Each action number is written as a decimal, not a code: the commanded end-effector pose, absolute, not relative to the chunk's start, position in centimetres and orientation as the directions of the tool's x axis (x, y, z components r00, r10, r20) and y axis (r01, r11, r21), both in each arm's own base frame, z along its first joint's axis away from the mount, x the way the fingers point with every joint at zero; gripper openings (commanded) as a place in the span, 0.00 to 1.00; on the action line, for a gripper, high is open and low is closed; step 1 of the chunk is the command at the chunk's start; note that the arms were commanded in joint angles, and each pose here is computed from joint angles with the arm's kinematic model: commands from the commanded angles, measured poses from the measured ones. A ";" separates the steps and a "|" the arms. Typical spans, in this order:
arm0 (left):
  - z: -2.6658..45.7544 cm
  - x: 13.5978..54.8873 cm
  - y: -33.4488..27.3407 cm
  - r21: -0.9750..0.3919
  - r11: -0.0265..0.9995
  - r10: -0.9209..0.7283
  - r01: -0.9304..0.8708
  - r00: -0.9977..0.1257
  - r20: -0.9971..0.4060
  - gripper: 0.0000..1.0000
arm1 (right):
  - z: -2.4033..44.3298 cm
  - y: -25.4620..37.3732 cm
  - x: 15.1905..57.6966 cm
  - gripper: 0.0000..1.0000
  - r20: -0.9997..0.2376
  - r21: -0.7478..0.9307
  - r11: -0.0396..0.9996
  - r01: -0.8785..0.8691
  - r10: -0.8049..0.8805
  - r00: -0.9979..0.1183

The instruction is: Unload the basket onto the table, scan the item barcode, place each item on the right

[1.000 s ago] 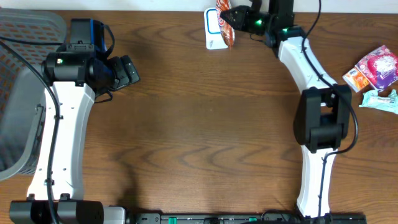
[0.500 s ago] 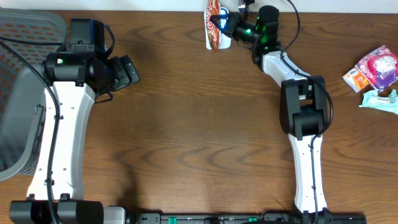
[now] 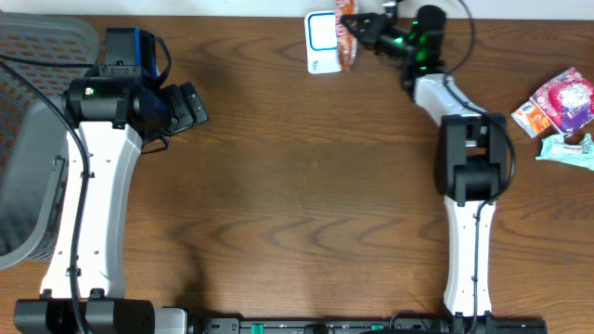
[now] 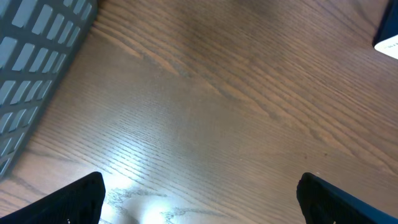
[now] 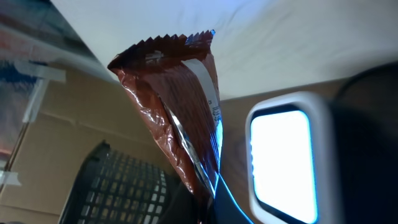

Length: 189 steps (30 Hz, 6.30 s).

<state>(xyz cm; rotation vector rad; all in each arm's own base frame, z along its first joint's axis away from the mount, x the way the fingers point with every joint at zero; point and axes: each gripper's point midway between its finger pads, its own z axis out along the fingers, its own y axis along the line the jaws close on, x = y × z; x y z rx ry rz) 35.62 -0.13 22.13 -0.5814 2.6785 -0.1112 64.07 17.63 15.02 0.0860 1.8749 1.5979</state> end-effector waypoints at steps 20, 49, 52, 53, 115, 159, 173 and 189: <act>22.8 35.6 0.1 -0.159 0.908 -0.419 -0.388 -0.825 -0.379 0.98 | 15.6 -18.3 53.6 0.01 -0.548 0.291 0.842 0.455 0.537 -0.642; 22.8 35.6 0.1 -0.159 0.908 -0.419 -0.388 -0.825 -0.379 0.98 | 12.0 -22.7 45.9 0.52 -0.364 0.128 0.819 0.559 0.563 -0.742; 22.8 35.6 0.1 -0.159 0.908 -0.419 -0.388 -0.825 -0.379 0.98 | 12.1 -19.5 46.6 0.26 -0.313 0.269 0.830 0.489 0.556 -0.770; 22.8 35.6 0.1 -0.159 0.908 -0.419 -0.388 -0.825 -0.379 0.98 | 12.1 -18.6 46.6 0.18 -0.294 0.303 0.827 0.474 0.554 -0.779; 22.8 35.6 0.1 -0.159 0.908 -0.419 -0.388 -0.825 -0.379 0.98 | 0.7 -20.9 38.4 0.06 -0.251 -0.239 0.637 0.732 0.688 -0.681; 22.8 35.6 0.1 -0.159 0.908 -0.419 -0.388 -0.825 -0.379 0.98 | 20.4 0.4 30.9 0.99 -0.599 0.256 0.932 0.258 0.362 -0.714; 22.8 35.6 0.1 -0.159 0.908 -0.419 -0.388 -0.825 -0.379 0.98 | 19.5 1.2 26.8 0.99 -0.805 0.276 0.949 0.153 0.315 -0.502; 22.8 35.6 0.1 -0.159 0.908 -0.419 -0.388 -0.825 -0.379 0.98 | 24.1 -3.0 29.5 0.99 -0.921 0.243 0.917 0.316 0.320 -0.220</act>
